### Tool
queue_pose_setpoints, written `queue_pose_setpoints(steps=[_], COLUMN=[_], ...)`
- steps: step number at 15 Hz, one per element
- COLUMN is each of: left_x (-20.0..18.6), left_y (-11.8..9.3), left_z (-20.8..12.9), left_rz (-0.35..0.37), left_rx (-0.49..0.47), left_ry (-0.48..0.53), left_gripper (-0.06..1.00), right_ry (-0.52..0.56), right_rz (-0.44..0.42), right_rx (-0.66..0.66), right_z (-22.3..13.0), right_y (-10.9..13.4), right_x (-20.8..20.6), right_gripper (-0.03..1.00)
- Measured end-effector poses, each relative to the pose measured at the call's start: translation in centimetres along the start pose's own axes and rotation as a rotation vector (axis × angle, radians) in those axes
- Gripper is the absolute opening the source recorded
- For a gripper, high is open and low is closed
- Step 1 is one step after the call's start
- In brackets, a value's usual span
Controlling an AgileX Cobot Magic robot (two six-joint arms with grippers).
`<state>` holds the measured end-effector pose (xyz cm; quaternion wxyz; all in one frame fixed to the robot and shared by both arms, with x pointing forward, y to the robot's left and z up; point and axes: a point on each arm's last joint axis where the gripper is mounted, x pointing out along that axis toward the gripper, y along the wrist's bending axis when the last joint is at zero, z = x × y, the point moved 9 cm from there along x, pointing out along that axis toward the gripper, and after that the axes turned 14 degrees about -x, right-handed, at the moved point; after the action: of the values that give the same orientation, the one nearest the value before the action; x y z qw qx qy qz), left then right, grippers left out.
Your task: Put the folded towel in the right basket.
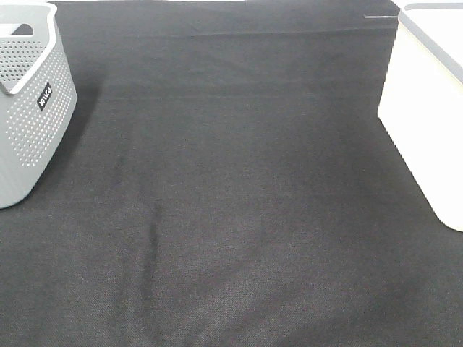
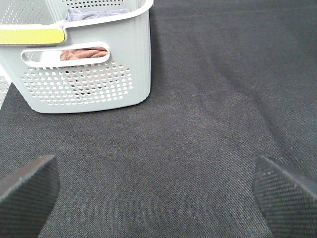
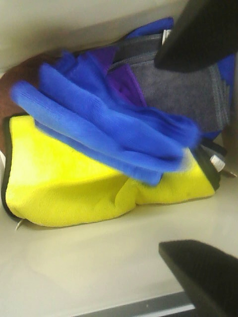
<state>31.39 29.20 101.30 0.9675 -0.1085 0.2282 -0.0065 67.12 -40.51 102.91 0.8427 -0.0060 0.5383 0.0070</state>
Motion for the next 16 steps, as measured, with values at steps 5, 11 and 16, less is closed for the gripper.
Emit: queue_pose_setpoints(steps=[5, 11, 16], left_x=[0.0, 0.0, 0.0], left_y=[0.0, 0.0, 0.0], left_z=[0.0, 0.0, 0.0], left_rz=[0.000, 0.000, 0.000], left_rx=[0.000, 0.000, 0.000], left_ry=[0.000, 0.000, 0.000], left_gripper=[0.99, 0.99, 0.99], right_ry=[-0.050, -0.126, -0.213], right_rz=[0.034, 0.059, 0.051], right_rx=[-0.155, -0.170, -0.178], right_z=[2.2, -7.6, -22.4], right_y=[8.7, 12.9, 12.7], right_x=[-1.4, -11.1, -13.9], right_gripper=[0.97, 0.98, 0.98])
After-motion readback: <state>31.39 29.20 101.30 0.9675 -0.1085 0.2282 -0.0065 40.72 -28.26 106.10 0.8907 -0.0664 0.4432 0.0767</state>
